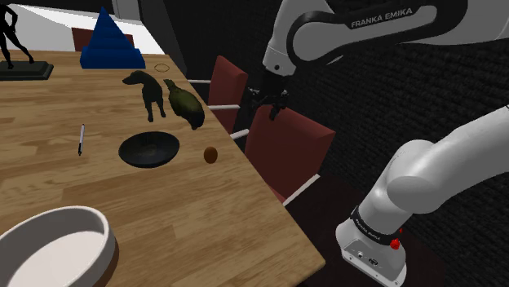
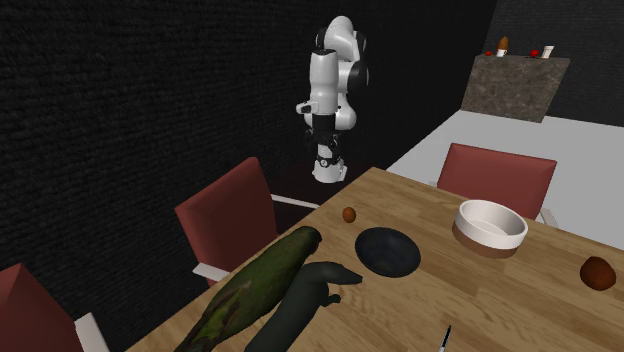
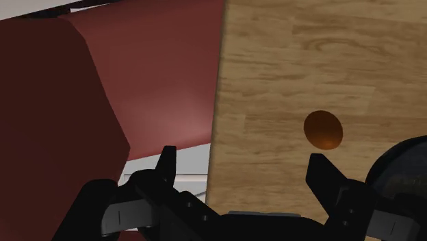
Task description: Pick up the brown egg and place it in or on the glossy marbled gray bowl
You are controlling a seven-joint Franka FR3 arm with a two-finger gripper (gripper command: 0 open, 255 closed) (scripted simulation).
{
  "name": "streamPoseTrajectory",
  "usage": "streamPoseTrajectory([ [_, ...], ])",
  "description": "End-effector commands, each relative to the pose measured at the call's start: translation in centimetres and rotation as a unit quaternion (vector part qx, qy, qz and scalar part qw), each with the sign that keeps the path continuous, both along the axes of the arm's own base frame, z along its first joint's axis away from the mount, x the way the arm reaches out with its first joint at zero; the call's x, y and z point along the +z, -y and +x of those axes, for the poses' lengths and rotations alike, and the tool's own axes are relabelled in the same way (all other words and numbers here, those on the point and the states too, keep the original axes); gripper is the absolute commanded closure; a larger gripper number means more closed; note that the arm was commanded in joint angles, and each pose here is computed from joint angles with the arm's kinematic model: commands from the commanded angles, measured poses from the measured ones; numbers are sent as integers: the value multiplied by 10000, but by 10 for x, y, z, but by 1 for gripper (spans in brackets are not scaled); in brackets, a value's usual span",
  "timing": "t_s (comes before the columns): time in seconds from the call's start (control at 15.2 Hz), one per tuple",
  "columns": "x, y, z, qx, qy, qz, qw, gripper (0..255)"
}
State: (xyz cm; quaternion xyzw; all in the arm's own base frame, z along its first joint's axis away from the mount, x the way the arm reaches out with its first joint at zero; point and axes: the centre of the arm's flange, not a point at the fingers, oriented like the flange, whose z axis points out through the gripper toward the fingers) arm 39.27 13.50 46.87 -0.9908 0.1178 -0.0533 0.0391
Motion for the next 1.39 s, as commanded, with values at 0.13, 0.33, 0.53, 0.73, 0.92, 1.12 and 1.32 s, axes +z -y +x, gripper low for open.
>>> streamPoseTrajectory([
  [0.13,-31,-36,19,-113,12,116,9999,0],
  [0.33,-54,-63,33,-193,15,198,9996,0],
  [0.53,-76,-90,47,-273,19,280,9992,0],
  [0.73,-96,-116,61,-347,22,356,9988,0],
  [0.92,-112,-118,63,-347,22,357,9988,0],
  [1.12,-128,-120,65,-347,22,357,9988,0],
  [1.32,-136,-121,66,-347,22,357,9988,0],
])
